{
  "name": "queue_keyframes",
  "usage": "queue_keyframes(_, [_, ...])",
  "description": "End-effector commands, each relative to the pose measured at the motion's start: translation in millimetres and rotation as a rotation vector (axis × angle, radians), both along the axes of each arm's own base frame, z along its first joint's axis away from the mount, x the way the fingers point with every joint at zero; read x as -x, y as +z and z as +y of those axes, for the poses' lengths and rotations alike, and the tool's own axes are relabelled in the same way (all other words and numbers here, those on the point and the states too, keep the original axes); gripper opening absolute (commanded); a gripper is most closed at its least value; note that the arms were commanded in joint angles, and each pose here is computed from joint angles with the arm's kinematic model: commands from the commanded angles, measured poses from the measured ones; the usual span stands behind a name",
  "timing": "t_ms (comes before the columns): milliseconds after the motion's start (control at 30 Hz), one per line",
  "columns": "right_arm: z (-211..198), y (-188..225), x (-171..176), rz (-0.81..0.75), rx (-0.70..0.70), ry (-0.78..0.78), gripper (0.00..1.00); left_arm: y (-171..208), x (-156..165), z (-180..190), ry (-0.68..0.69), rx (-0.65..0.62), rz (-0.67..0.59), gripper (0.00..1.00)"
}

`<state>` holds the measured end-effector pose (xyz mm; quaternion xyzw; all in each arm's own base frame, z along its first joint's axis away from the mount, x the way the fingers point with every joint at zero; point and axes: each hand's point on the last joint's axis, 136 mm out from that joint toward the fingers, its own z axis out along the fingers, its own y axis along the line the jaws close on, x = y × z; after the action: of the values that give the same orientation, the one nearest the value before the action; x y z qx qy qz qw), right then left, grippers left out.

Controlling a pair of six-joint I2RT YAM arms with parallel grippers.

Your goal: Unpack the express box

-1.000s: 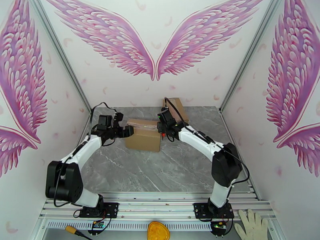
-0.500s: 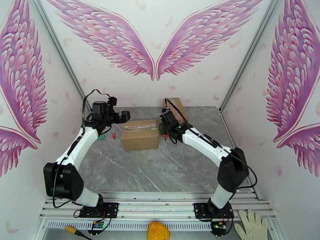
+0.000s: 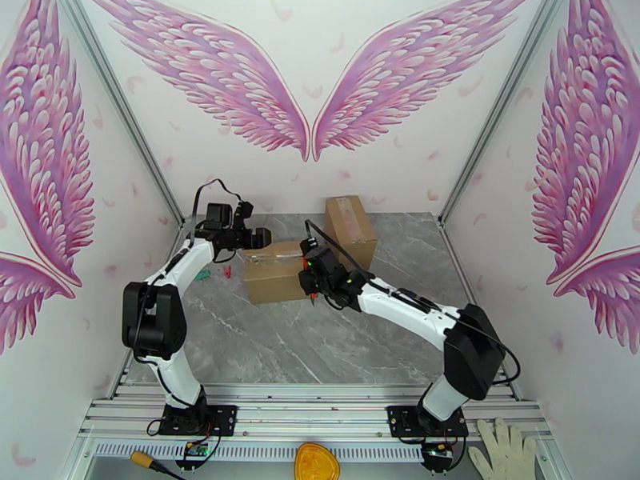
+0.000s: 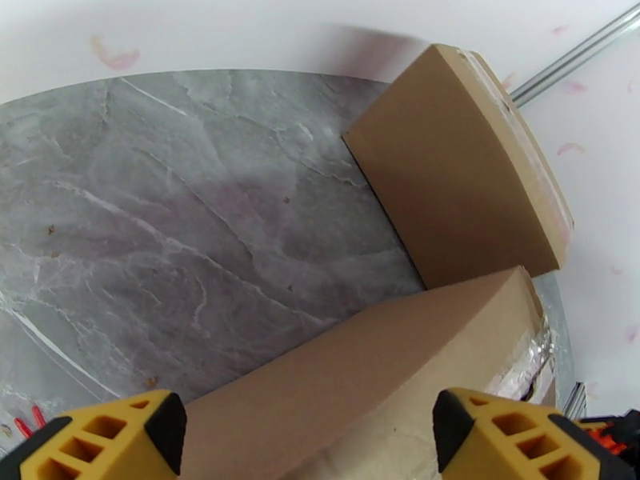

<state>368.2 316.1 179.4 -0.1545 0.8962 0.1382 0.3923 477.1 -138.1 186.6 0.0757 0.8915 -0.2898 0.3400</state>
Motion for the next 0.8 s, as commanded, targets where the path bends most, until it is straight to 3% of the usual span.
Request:
queue_keyframes(0, [-7, 19, -33, -0.083, 0.011, -0.126, 0.00, 7, 39, -4, -0.056, 0.066, 0.040, 0.86])
queue_keyframes(133, [-7, 32, -64, -0.164, 0.023, -0.148, 0.00, 3, 72, -7, -0.077, 0.108, 0.064, 0.85])
queue_keyframes(400, [52, 40, -105, -0.180, -0.095, 0.035, 0.00, 8, 126, -32, -0.164, 0.238, 0.093, 0.84])
queue_keyframes(567, [78, 49, -105, -0.196, -0.190, 0.155, 0.00, 2, 147, -58, -0.257, 0.249, 0.125, 0.84])
queue_keyframes(767, [78, 57, -103, -0.184, -0.215, 0.212, 0.00, 3, 152, -106, -0.403, 0.242, 0.140, 0.86])
